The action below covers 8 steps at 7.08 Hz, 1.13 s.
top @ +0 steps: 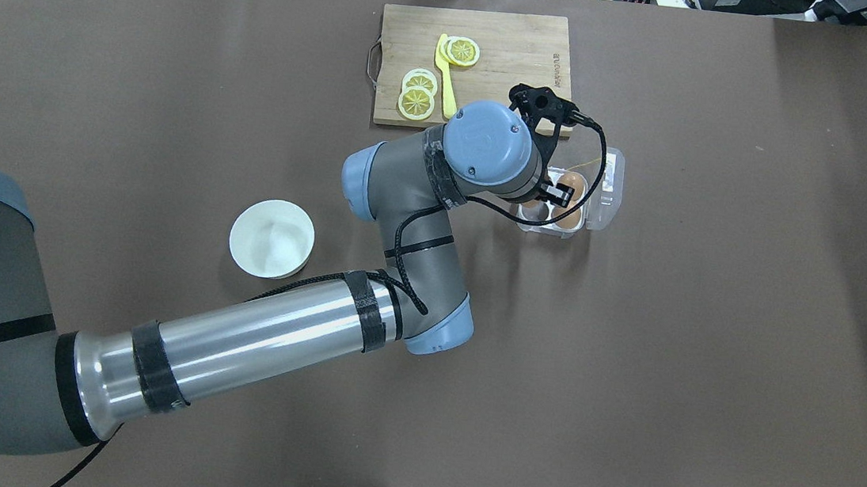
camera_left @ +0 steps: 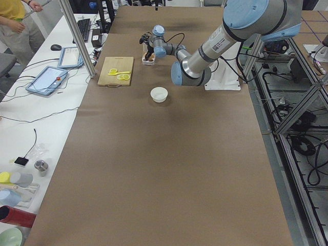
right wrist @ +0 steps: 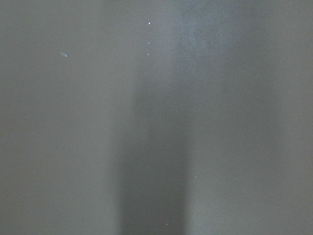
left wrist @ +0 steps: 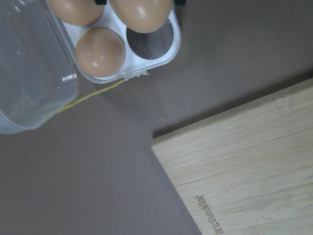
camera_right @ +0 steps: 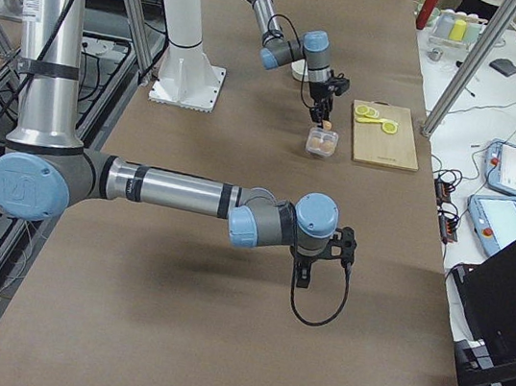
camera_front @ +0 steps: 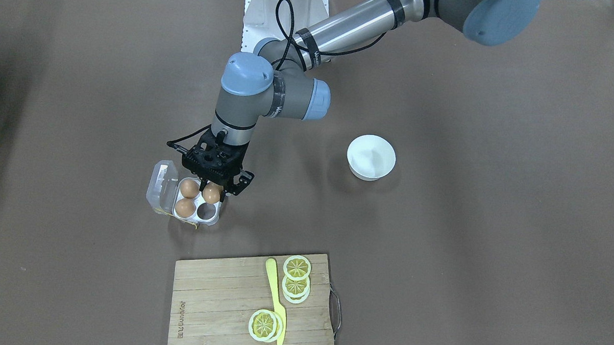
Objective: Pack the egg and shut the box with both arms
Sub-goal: 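Lower the egg into the empty slot and open the left gripper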
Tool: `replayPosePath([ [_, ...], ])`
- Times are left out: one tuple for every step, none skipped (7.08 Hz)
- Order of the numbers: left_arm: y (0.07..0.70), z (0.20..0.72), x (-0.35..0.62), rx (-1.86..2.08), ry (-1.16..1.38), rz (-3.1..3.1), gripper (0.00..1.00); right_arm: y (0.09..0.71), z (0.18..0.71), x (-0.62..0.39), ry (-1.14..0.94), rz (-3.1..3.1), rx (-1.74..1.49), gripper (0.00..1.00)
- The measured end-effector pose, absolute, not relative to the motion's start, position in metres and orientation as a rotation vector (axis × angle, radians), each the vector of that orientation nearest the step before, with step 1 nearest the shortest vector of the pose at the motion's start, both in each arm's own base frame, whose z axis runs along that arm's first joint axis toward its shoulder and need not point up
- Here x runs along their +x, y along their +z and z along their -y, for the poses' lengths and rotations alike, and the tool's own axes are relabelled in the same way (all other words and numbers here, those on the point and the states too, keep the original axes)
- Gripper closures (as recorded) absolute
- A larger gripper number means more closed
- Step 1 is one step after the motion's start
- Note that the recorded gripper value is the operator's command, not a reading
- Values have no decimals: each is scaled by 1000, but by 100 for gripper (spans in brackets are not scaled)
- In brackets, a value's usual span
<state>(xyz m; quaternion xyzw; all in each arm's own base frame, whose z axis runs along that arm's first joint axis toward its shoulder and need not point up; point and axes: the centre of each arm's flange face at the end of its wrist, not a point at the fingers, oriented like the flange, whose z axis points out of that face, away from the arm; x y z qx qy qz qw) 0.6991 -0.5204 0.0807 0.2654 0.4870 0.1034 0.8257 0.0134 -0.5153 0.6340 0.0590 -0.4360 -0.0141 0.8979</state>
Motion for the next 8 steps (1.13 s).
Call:
replayPosePath([
  [81,519,701,562,221,-1034,63,634,516,13,-29,903,122,0],
  [82,518,702,561,223,-1034,62,634,517,13,-29,903,121,0],
  [81,517,702,561,224,-1036,60,634,518,13,-29,903,121,0],
  [79,515,703,561,226,-1039,54,634,519,13,-29,903,121,0],
  [78,513,704,560,229,-1041,46,634,520,12,-30,903,120,0],
  [78,511,705,559,231,-1043,40,634,521,12,-31,902,120,0],
  [77,511,705,560,231,-1043,33,634,521,12,-32,902,121,0],
  [77,511,705,560,231,-1043,23,634,521,11,-32,901,120,0],
])
